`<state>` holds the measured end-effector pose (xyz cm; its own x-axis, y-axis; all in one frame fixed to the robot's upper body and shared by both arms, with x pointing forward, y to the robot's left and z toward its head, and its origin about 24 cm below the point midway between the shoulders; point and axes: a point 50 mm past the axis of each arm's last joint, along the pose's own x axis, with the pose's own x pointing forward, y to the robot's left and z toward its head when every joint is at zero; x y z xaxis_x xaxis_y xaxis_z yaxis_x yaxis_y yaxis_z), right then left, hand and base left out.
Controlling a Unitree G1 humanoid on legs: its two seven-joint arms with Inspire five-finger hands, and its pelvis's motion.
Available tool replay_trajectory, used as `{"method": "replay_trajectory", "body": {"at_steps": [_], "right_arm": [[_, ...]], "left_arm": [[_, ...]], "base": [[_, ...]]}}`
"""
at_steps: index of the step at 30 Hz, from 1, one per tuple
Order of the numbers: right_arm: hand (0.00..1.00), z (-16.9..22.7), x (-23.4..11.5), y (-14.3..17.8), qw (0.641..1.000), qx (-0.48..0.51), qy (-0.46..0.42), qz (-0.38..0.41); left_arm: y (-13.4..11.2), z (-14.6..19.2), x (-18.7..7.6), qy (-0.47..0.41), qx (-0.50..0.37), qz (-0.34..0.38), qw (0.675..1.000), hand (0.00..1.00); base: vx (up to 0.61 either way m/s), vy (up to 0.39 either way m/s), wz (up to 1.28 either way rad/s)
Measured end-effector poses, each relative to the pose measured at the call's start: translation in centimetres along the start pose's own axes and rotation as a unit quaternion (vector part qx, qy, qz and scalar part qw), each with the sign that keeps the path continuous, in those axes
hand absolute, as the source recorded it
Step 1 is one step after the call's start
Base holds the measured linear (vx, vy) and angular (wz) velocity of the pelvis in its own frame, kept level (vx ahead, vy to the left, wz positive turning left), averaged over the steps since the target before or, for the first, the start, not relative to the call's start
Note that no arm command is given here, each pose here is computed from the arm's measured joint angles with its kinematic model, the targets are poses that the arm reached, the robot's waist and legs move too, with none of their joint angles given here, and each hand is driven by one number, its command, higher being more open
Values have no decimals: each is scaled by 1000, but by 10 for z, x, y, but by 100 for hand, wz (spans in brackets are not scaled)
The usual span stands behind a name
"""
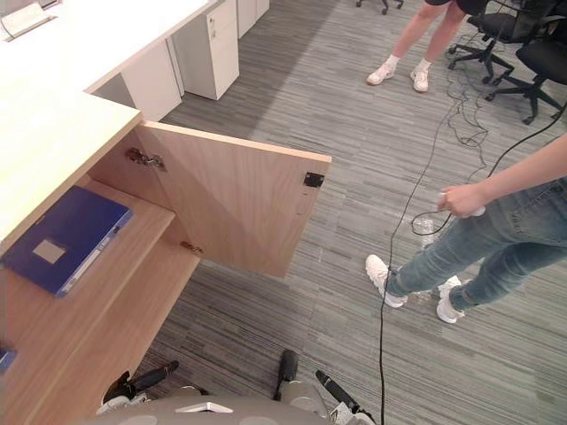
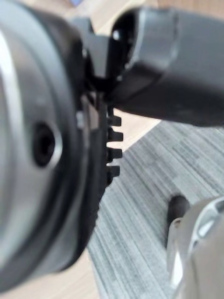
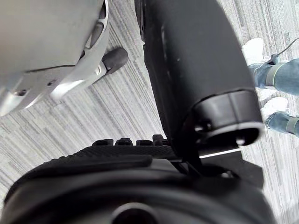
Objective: Walk over to the cabinet, pick up the folder, carry it to the office cabinet, place the folder inside the office cabinet, then close the office cabinet door
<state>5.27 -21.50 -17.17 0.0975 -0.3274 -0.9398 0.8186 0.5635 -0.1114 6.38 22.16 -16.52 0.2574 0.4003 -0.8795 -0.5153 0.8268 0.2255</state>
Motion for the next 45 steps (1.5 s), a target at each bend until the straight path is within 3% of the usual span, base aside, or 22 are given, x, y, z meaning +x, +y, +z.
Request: {"method": "replay_trajectory", "body": {"at_steps": [10,16,21,30,45], "right_arm": [[100,18,-3,18,997,-45,-43,34],[100,100,-21,50,972,-77,-203,88],[100,167,-55,82,922,-107,-341,149],[100,181,-70,108,909,-74,-349,217],[100,268,-126,127,851,-76,-464,236]], "left_arm": [[4,-3,1,6,26,-4,1000,100],[0,5,1,-14,69,-23,997,100],[0,6,1,-21,100,-34,994,100],[-1,3,1,-19,118,-47,992,100],[4,-5,-1,-11,106,-44,993,100]], "base": [[-4,48,0],[-17,45,3],[-38,22,3],[-17,5,7],[-31,4,5]]}}
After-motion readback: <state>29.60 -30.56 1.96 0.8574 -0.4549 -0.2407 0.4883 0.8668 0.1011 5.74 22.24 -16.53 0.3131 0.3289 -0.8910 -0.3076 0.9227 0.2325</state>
